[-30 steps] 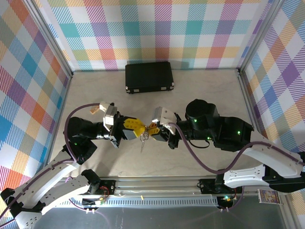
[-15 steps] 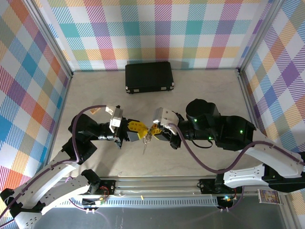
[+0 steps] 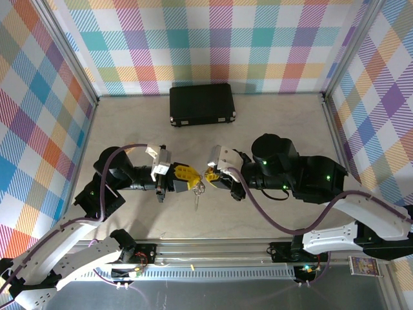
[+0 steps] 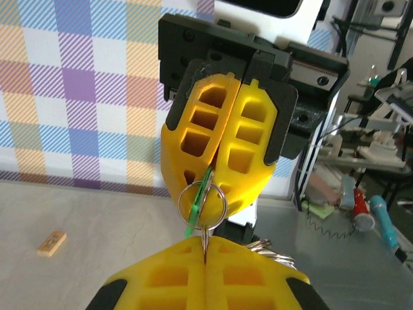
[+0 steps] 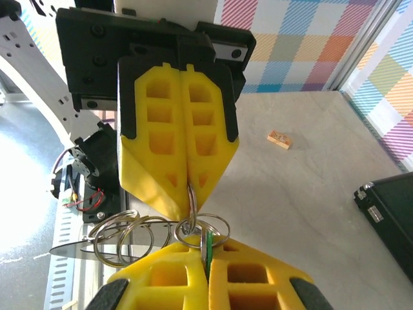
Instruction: Put the keys on the keyring
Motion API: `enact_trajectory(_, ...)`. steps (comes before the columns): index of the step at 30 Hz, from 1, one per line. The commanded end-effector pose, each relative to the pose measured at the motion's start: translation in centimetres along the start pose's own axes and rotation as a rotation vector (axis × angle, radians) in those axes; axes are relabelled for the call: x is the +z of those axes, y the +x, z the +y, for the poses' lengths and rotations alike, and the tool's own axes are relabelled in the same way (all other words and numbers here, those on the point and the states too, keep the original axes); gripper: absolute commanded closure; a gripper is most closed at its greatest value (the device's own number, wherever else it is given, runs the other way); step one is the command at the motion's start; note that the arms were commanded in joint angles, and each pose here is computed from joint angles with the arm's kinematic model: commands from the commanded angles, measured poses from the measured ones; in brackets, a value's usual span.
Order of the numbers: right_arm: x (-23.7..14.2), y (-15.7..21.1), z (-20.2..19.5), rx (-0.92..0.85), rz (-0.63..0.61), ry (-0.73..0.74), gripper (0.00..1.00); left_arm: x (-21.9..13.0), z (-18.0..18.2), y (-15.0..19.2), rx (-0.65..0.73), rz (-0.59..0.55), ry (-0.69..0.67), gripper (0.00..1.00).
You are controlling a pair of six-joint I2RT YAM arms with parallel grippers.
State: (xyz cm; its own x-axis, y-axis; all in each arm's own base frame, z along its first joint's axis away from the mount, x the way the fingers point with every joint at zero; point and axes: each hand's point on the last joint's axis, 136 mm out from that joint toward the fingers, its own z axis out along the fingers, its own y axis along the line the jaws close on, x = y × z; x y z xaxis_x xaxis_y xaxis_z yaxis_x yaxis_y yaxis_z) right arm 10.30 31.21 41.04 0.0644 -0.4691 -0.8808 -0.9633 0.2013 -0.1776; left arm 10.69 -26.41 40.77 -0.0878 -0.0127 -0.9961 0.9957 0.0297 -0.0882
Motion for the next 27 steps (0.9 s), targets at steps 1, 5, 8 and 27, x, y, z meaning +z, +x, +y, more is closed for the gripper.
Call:
enact_trajectory(1, -0.4, -0.8, -1.2, -0.024, 0.001, 0.065, 1.0, -0.3, 0.5, 1.4, 0.035, 0.076, -0.045, 1.0)
enact_trajectory(5, 0.2, -1.1, -2.0, -0.04, 0.031, 0.098, 1.0, -0.2, 1.4, 2.0, 0.031, 0.064, -0.086, 1.0)
enact_trajectory(8, 0.9, -1.0, -2.8, -0.049, 0.078, 0.129, 1.0, -0.3, 2.0, 2.6, 0.02, 0.056, -0.117, 1.0)
enact_trajectory(27, 4.5, 6.0, -11.4, 0.335, 0.317, 0.202, 1.0, -3.3, 7.2, 10.4, -0.121, 0.102, -0.478, 0.0)
